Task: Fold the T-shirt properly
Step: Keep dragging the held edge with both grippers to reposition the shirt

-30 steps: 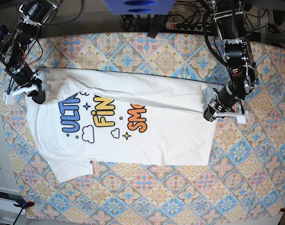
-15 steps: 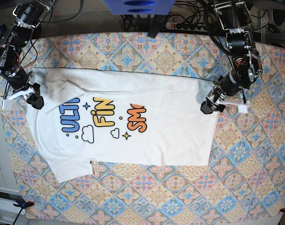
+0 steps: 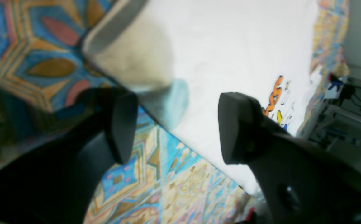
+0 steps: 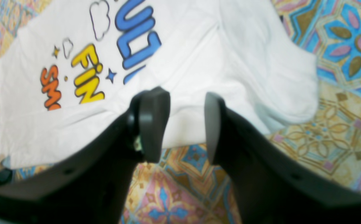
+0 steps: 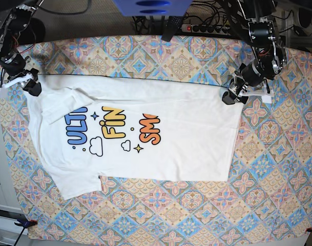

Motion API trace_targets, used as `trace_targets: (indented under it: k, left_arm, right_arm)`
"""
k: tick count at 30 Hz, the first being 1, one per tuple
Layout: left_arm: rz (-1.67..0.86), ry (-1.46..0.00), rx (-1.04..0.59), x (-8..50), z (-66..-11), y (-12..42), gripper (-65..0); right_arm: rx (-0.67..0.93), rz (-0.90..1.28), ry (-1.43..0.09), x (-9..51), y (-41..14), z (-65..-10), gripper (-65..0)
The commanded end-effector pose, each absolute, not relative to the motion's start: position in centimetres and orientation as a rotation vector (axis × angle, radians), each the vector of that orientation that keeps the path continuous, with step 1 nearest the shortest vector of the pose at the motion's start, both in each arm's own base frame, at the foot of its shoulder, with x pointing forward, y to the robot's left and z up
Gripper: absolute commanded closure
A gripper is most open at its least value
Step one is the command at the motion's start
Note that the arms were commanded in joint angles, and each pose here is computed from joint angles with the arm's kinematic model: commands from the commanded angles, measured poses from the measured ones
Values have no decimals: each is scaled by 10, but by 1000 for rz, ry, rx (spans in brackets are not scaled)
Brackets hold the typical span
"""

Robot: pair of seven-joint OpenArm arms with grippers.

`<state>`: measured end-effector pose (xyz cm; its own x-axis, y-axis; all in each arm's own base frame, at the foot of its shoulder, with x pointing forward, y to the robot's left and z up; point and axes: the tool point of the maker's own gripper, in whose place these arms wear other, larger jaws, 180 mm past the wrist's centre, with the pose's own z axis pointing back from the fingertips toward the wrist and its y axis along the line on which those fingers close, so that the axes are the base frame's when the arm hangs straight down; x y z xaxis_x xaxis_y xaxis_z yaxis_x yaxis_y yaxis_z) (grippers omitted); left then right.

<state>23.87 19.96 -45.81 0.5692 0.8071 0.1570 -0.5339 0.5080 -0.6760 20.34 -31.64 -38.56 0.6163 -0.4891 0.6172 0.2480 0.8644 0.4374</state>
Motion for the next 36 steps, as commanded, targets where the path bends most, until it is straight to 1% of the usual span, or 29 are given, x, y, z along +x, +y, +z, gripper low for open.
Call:
trace_targets:
  k: [1,10,12,13,14,17,18,19,23,28,30,34,36]
  left_arm:
    - [848,-510,-625,245,-455,203,-402]
    - [926,-409,-641,242,-487,198,-401]
    - [922,-417,-650,248,-485,196,-377]
    - [924,-417,-654,248,-484,196,-342]
    - [924,-416,-656,248,-484,195,-293]
    - [921,-417,-654,248,-484,195,-100]
    - [924,-414,-656,247,-485,195,-45]
    - [924,-413,-655,246,-485,196,-7]
    - [926,-397,-643,236,-489,198,0]
    - [884,-441,-627,231,-474,200,0]
    - [868,-456,-623,229,-468,201,0]
    - [852,-469,-616,225,-463,201,0]
    - [852,-467,-613,224,-463,202,0]
  right_arm:
    - [311,-415,-851,210,-324,-371,-218]
    - [311,-429,-826,202,-325,-378,-218]
    - [310,-431,-824,202,-324,-379,-218]
    - [310,-431,-824,202,-324,-379,-220]
    - [310,-431,-824,202,-324,-379,-221]
    - [316,-453,-801,196,-326,-388,-221]
    - [320,-468,-787,193,-327,-393,-221]
    - [324,-480,-775,190,-327,-398,-221]
    - [336,-525,-731,180,-329,-414,-221]
    - [352,-576,-685,170,-329,-432,-231]
    - [356,-588,-675,167,-329,-436,-267]
    - [362,-610,-656,162,-329,-444,-376]
    - [367,-625,-644,160,-330,-448,-410]
